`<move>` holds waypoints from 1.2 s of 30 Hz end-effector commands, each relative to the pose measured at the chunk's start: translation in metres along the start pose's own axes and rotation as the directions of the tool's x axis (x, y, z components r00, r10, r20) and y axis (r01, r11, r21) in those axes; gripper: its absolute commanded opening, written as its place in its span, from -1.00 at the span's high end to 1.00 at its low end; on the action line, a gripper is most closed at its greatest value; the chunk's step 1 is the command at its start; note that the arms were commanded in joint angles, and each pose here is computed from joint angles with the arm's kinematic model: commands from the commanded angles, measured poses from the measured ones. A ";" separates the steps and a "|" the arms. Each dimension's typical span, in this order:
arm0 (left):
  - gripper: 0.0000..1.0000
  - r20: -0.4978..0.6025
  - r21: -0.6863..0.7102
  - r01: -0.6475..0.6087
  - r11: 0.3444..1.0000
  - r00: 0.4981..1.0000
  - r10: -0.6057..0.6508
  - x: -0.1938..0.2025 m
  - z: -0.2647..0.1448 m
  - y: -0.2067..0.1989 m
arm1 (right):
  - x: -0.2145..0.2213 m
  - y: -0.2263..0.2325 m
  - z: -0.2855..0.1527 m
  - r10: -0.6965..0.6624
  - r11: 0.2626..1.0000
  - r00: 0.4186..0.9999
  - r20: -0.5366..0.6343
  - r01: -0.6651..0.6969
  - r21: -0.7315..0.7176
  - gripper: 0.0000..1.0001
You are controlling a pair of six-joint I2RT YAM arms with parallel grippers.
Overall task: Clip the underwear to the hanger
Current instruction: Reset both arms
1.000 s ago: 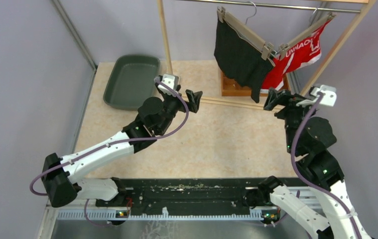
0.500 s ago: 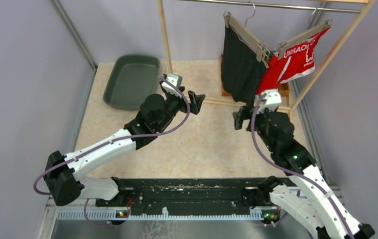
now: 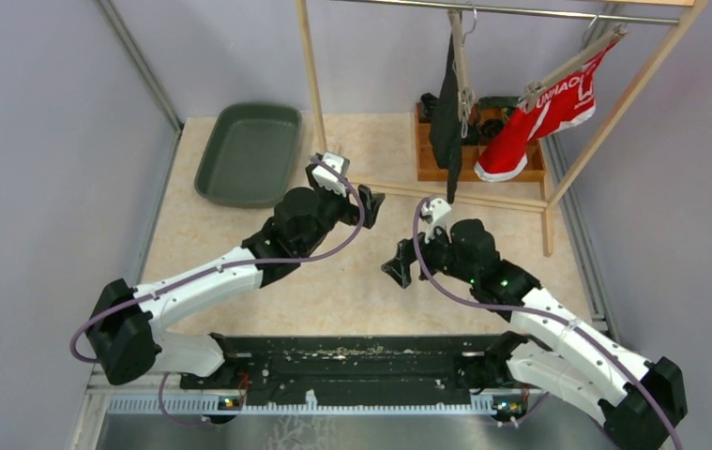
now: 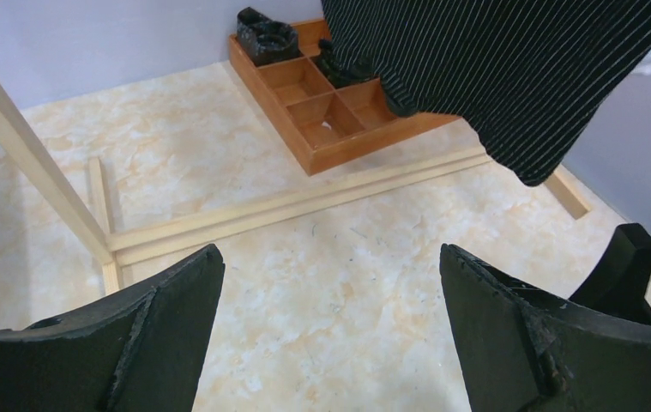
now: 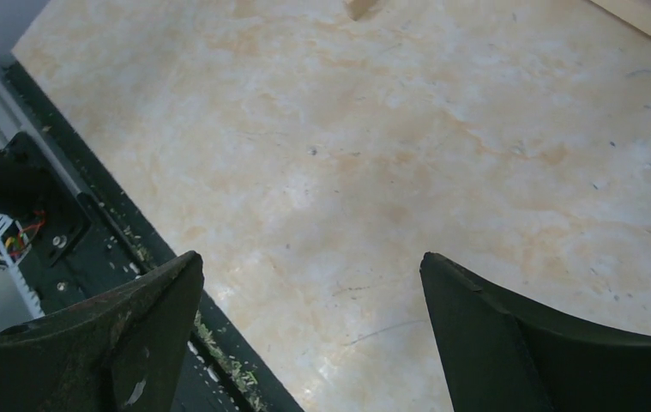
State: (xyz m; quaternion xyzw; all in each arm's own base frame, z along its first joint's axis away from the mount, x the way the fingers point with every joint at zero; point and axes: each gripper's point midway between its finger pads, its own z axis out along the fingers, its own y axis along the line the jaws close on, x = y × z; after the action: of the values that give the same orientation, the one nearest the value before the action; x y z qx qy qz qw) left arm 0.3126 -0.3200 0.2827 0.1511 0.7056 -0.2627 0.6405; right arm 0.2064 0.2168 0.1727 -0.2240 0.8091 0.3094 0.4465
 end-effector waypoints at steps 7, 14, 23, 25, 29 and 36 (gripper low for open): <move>-0.99 0.098 -0.108 -0.011 0.994 0.995 0.021 -0.029 -0.018 0.027 | 0.039 0.087 0.027 -0.209 0.939 0.973 -0.097 0.172 -0.298 -0.93; -0.99 0.121 -0.141 -0.021 0.990 0.992 0.038 -0.041 -0.030 0.038 | 0.064 0.140 0.037 -0.338 0.837 0.937 -0.090 0.256 -0.483 -0.95; -0.99 0.175 -0.224 -0.042 0.974 0.981 0.083 -0.055 -0.052 0.058 | 0.066 0.164 0.024 -0.329 0.746 0.944 0.023 0.275 -0.606 -0.97; -0.99 0.188 -0.233 -0.044 0.972 0.978 0.089 -0.057 -0.056 0.061 | 0.068 0.164 0.022 -0.330 0.744 0.944 0.024 0.276 -0.609 -0.97; -0.99 0.184 -0.254 -0.062 0.965 0.977 0.111 -0.061 -0.057 0.065 | 0.070 0.163 0.018 -0.319 0.745 0.947 0.030 0.270 -0.610 -0.98; -0.99 0.187 -0.256 -0.047 0.966 0.978 0.097 -0.060 -0.059 0.066 | 0.070 0.164 0.020 -0.313 0.747 0.949 0.033 0.267 -0.609 -0.98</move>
State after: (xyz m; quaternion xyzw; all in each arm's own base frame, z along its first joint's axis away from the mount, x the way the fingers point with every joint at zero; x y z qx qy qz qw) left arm 0.3089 -0.2329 0.3200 0.0820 0.6727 -0.1598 0.7178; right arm 0.0790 0.3307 0.1279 -0.4884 0.6729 0.4455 0.3321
